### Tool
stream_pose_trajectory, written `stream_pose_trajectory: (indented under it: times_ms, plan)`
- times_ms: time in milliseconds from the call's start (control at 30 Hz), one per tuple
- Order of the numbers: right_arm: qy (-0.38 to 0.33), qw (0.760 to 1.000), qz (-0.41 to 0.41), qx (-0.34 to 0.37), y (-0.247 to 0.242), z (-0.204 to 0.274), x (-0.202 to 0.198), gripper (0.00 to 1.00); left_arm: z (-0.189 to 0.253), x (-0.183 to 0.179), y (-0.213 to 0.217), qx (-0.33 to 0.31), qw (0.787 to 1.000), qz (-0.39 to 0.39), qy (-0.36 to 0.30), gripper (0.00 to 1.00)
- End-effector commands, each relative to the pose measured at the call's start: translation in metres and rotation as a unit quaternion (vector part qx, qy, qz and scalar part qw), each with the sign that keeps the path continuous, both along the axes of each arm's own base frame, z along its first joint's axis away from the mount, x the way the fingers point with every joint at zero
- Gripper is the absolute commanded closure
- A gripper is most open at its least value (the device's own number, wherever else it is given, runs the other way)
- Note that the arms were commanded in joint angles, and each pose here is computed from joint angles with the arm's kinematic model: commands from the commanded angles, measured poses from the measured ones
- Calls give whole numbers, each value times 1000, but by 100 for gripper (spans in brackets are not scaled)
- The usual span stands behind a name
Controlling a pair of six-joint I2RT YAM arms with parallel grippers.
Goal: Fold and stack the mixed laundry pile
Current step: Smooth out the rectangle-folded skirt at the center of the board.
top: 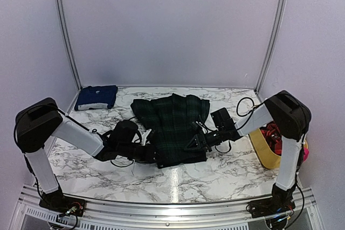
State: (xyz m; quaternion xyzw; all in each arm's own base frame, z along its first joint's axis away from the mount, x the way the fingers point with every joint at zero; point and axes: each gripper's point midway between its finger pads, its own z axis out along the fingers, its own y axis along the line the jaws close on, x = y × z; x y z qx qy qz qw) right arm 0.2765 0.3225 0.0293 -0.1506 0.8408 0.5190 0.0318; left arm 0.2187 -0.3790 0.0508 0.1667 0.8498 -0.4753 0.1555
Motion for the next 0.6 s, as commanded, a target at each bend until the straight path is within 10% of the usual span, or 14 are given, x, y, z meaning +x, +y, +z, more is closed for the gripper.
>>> stream_pose_trajectory:
  times_ms: [0,267,567]
  plan:
    - [70,992,-17,-102,-22,-52,-30,81,-23,4,3,39,999,14,18,74]
    - [67,992,-16,-110,-26,-50,-37,81,-44,1,40,112,993,31,-11,70]
    - [15,997,3,-80,0,28,-27,72,42,18,68,353,866,-23,-353,1]
